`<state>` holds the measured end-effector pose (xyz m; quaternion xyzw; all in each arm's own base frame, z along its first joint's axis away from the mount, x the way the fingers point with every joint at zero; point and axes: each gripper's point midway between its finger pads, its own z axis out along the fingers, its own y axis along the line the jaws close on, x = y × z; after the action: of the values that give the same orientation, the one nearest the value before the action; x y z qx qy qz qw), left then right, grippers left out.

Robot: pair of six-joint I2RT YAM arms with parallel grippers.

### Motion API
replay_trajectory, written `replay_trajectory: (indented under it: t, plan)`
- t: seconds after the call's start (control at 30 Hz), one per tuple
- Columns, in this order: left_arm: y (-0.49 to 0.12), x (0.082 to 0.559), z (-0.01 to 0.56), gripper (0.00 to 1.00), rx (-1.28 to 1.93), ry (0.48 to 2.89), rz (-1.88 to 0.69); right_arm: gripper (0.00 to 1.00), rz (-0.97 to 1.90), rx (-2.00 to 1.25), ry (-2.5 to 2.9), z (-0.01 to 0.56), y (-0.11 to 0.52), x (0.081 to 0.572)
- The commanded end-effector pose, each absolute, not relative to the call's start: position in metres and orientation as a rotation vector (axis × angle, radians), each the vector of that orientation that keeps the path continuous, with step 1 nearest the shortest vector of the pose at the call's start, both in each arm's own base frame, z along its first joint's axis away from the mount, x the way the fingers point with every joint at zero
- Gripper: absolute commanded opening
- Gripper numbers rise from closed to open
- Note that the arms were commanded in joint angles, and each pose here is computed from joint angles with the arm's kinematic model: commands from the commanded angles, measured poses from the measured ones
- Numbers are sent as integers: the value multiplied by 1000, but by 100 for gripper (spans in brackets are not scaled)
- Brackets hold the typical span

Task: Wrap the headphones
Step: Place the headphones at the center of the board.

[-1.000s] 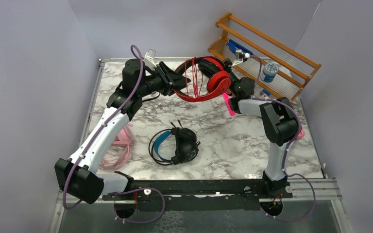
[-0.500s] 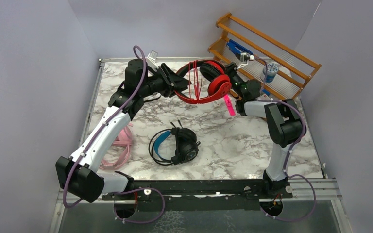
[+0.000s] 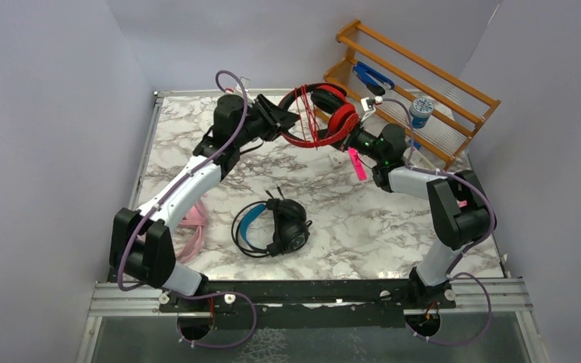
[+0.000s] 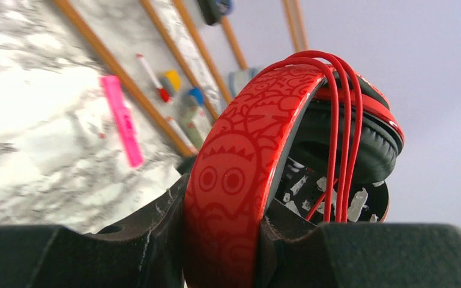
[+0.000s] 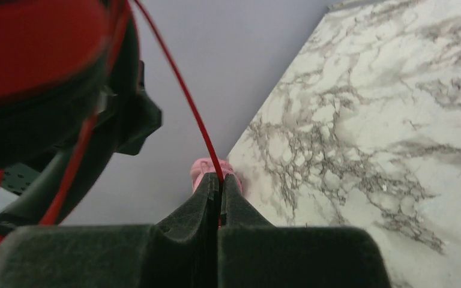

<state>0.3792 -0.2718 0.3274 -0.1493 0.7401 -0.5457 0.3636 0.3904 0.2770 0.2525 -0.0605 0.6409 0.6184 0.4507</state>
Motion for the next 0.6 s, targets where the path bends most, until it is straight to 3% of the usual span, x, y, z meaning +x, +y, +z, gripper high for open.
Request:
replay_trajectory:
  t: [0.0, 0.43, 0.57]
  plan:
    - [-256, 422, 306, 0, -474, 1774, -1241, 0, 1589, -99, 1723, 217, 288, 378]
    - [-195, 480, 180, 0, -636, 1863, -1002, 0, 1692, 108, 1932, 137, 335, 409]
    - [-183, 491, 144, 0, -688, 1911, -1041, 1, 1701, 161, 1985, 112, 344, 420]
